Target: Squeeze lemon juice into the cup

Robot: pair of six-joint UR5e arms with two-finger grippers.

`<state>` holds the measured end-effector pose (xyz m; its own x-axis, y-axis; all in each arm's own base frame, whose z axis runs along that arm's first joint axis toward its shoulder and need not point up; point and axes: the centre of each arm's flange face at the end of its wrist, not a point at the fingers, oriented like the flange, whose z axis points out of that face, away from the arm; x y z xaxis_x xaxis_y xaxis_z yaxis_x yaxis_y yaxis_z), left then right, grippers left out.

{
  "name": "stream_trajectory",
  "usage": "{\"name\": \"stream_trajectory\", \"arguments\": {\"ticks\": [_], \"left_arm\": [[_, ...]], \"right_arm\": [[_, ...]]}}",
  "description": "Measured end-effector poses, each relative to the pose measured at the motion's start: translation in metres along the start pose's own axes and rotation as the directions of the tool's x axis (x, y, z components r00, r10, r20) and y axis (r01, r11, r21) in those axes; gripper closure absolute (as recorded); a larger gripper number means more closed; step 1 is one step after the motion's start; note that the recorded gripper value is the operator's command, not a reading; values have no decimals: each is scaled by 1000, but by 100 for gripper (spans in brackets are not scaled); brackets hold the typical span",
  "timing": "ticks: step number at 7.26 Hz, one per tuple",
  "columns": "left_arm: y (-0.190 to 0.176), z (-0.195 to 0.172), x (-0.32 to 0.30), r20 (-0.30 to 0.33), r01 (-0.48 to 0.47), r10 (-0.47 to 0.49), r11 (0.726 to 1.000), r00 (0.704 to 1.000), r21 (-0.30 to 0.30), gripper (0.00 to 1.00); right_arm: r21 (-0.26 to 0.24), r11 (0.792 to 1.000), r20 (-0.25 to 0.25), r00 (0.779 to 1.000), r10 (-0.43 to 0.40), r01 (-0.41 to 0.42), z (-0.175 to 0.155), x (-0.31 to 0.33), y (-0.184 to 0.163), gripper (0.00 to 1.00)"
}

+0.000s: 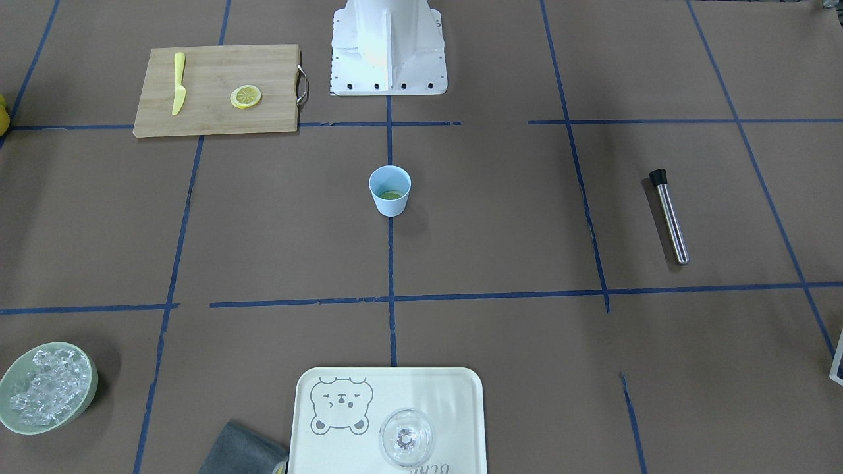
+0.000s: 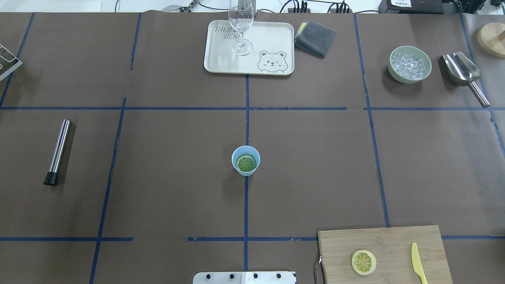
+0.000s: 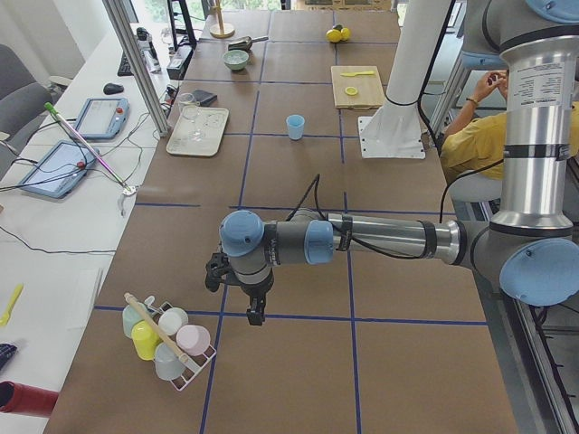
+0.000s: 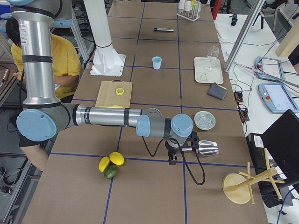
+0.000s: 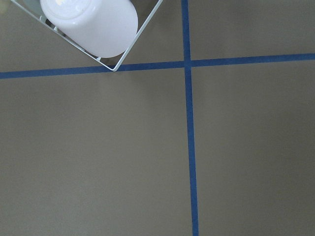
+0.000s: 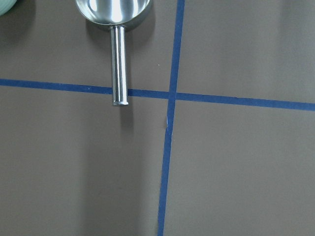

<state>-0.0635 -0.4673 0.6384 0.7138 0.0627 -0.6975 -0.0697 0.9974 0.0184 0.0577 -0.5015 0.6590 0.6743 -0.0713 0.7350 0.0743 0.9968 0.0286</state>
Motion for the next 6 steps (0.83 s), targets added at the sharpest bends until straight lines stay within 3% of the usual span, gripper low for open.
{"name": "stream_trajectory", "arguments": {"ticks": [6], "left_arm": [[-1, -2, 2, 0, -4, 4, 1000, 1000, 5, 0]], "right_arm": [[6, 1000, -1, 1000, -5, 5, -1, -1, -1, 0]]}}
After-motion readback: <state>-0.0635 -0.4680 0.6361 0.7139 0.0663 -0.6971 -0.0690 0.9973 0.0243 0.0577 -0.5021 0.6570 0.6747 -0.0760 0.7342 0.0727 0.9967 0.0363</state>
